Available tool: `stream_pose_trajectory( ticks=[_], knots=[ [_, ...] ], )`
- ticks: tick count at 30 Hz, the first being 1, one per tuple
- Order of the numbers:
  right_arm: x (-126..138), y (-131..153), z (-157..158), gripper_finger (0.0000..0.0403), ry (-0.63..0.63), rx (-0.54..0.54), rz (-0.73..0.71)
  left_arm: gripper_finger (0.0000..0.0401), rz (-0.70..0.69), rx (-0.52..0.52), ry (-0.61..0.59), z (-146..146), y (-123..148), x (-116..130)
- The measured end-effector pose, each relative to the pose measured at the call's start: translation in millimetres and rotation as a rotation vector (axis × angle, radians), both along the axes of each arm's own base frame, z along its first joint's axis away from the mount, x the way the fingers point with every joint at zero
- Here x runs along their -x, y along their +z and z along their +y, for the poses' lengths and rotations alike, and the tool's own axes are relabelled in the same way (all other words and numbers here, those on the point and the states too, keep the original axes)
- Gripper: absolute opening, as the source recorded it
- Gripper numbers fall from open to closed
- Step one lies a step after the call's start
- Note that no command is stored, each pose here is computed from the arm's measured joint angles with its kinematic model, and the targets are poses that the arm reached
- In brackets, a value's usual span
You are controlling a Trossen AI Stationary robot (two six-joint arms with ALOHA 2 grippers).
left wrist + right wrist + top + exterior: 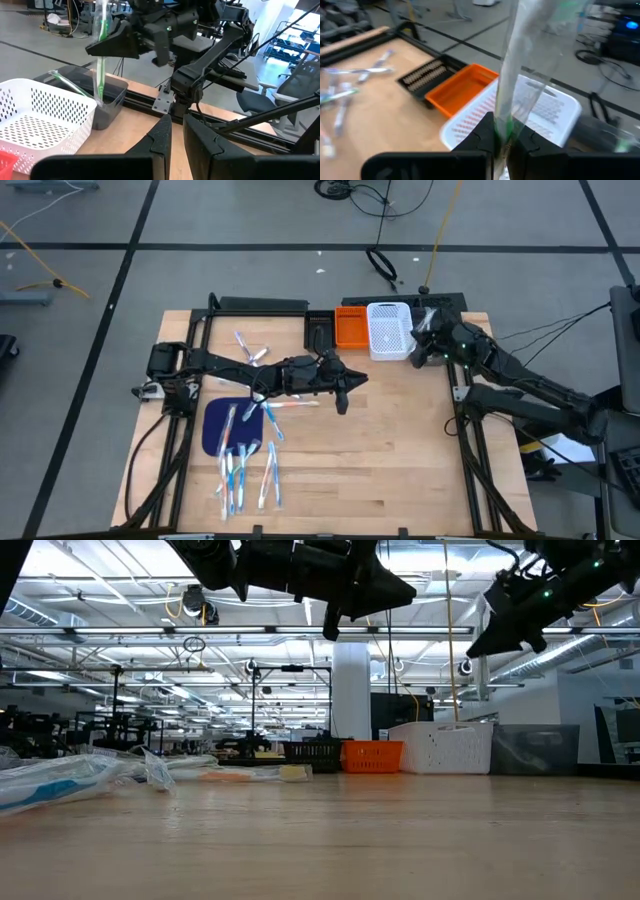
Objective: Pick & Place Toothbrushes
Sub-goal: Put the green toothbrush into the gray bin
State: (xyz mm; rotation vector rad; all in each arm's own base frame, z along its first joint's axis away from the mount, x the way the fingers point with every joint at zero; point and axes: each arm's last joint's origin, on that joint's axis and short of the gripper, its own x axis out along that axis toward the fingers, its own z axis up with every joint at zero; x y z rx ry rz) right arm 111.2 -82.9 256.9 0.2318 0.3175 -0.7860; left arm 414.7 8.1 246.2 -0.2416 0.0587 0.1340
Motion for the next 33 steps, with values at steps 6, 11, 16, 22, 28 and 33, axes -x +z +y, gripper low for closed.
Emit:
stream_pose_trajectory(
  ticks=[6, 11, 16, 22, 28, 33],
  knots=[
    [12.9, -3.9, -12.3, 0.0009, -0.117, -0.022, 0.043, 0.0047, 0.0, 0.0, 0.0, 0.0, 0.0, 0.0],
    [23.5, -6.3, -21.1, 0.0009, -0.182, -0.052, 0.052, 0.0047, 0.0, 0.001, 0.0, 0.0, 0.0, 0.0],
    [33.3, -6.8, -28.7, 0.0009, -0.206, -0.078, 0.032, 0.0047, 0.0, 0.001, 0.0, 0.0, 0.0, 0.0],
    [42.9, -11.0, -34.3, 0.0009, -0.201, -0.124, 0.046, 0.0047, 0.0, 0.001, 0.0, 0.0, 0.0, 0.0],
    [43.2, -11.2, -34.6, 0.0009, -0.174, -0.137, 0.036, 0.0047, 0.0, 0.001, 0.0, 0.0, 0.0, 0.0],
    [42.0, -13.8, -36.5, 0.0009, -0.199, -0.134, 0.08, 0.0047, 0.0, 0.001, 0.0, 0.0, 0.0, 0.0]
  ],
)
